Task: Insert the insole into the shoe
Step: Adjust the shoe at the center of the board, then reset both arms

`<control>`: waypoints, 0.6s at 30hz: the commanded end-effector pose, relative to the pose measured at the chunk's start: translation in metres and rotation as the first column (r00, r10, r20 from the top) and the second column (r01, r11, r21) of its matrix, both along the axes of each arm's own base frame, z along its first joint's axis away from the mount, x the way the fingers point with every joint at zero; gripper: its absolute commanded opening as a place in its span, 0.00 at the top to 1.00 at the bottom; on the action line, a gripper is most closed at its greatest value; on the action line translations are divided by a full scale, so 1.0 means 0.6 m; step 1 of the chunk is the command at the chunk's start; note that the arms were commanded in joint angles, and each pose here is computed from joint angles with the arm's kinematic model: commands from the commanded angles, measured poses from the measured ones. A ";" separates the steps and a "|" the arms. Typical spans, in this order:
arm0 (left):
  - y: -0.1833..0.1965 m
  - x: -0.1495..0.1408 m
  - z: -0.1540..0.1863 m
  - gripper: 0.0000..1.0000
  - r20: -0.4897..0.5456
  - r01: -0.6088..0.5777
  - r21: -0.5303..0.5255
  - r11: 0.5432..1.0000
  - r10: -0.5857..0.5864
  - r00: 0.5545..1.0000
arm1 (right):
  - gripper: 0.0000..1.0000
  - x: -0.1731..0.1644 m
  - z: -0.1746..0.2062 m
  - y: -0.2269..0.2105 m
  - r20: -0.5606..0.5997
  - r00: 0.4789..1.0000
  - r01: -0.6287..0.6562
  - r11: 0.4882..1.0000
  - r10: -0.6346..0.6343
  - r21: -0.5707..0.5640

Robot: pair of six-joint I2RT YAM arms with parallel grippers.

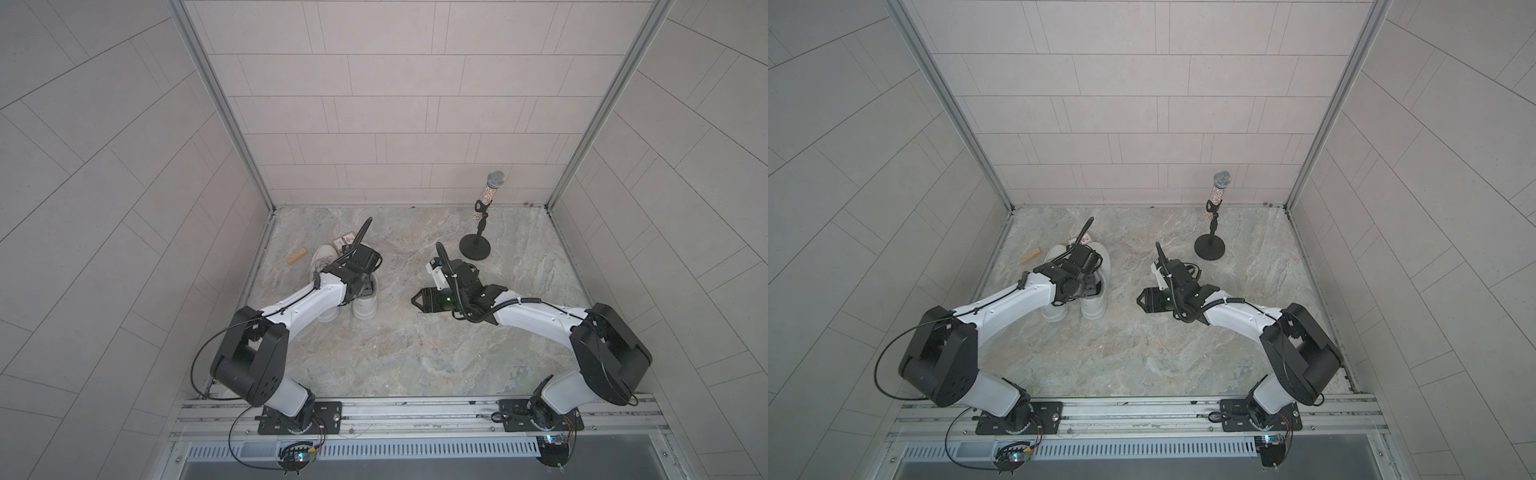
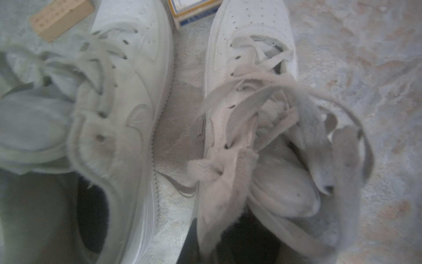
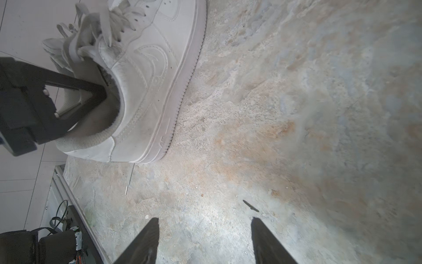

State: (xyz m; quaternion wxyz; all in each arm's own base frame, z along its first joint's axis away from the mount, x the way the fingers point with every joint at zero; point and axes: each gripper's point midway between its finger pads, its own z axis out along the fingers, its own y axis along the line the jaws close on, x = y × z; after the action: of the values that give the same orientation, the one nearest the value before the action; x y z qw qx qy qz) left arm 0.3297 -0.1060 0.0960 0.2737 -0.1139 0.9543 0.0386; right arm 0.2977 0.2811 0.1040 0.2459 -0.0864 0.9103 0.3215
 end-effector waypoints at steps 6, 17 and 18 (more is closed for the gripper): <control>0.011 0.015 0.031 0.87 0.088 -0.032 0.007 0.999 0.031 0.996 | 0.36 -0.013 0.011 -0.020 0.026 1.000 0.009 1.000 -0.009 -0.012; 0.003 0.002 0.096 0.28 0.090 0.053 -0.021 0.998 -0.051 0.995 | 0.00 0.013 0.063 -0.109 0.134 0.982 0.143 0.986 -0.132 -0.080; -0.005 0.012 0.117 0.02 0.135 0.079 -0.032 0.996 -0.074 0.988 | 0.00 0.023 0.075 -0.134 0.158 0.972 0.189 0.978 -0.173 -0.093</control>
State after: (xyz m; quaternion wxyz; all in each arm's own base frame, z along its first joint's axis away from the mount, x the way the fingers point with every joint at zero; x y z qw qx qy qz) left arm 0.3259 -0.1049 0.1203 0.2833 -0.0919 0.9542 0.0282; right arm 0.3025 0.2361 0.1388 0.3038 -0.0641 0.9052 0.2900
